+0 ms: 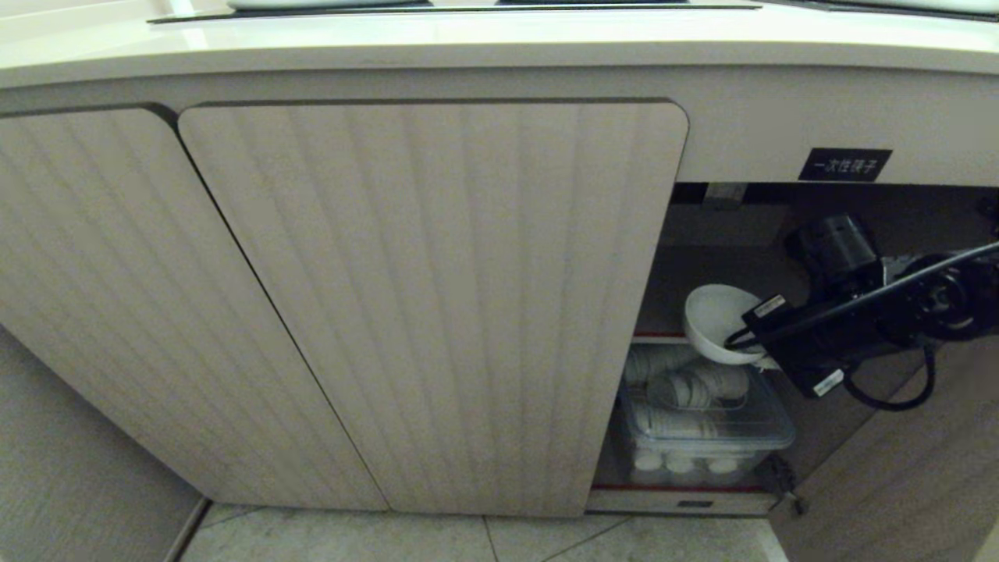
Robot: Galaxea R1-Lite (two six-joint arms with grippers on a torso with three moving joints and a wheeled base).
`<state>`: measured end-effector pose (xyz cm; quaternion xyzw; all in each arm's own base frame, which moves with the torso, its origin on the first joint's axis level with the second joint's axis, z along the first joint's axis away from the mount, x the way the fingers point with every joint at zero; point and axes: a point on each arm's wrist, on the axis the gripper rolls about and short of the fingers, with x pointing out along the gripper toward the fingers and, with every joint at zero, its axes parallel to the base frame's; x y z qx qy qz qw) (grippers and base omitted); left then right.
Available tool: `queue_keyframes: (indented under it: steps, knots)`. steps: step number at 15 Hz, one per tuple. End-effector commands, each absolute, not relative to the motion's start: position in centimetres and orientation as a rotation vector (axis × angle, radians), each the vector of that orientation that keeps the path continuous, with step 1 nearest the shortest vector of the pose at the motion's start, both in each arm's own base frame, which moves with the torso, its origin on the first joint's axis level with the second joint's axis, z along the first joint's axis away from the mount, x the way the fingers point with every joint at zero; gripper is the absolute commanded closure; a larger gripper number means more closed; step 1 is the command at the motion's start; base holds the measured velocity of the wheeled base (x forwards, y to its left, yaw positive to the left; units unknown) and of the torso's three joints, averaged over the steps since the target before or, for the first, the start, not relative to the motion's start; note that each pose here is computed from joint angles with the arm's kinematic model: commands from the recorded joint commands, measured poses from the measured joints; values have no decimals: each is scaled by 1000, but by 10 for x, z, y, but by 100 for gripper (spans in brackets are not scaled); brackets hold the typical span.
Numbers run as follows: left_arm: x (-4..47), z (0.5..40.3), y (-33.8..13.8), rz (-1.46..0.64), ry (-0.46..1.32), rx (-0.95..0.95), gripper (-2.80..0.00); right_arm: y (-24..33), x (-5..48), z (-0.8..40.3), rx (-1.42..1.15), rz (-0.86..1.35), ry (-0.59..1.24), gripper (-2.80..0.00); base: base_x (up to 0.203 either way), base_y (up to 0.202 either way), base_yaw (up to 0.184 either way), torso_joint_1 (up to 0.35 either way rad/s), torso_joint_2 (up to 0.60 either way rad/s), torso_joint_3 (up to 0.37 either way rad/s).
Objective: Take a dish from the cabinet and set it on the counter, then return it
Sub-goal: Put it back into the cabinet
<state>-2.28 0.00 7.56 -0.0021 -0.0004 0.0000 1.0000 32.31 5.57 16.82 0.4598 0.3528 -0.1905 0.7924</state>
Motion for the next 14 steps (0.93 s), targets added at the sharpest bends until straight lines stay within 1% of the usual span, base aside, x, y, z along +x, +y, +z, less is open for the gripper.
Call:
queue_keyframes:
  steps: [1, 8, 10, 14]
  knots:
    - [-23, 76, 0, 0, -1, -5, 0, 54, 330, 165, 995, -422, 757, 0, 0, 0, 0, 0, 0, 0]
    - [-23, 75, 0, 0, 0, -5, 0, 41, 340, 156, 940, -436, 786, 0, 0, 0, 0, 0, 0, 0]
    - [-23, 75, 0, 0, 0, -5, 0, 39, 344, 157, 937, -405, 801, 0, 0, 0, 0, 0, 0, 0]
    - [-23, 75, 0, 0, 0, -5, 0, 38, 350, 160, 932, -417, 851, 0, 0, 0, 0, 0, 0, 0]
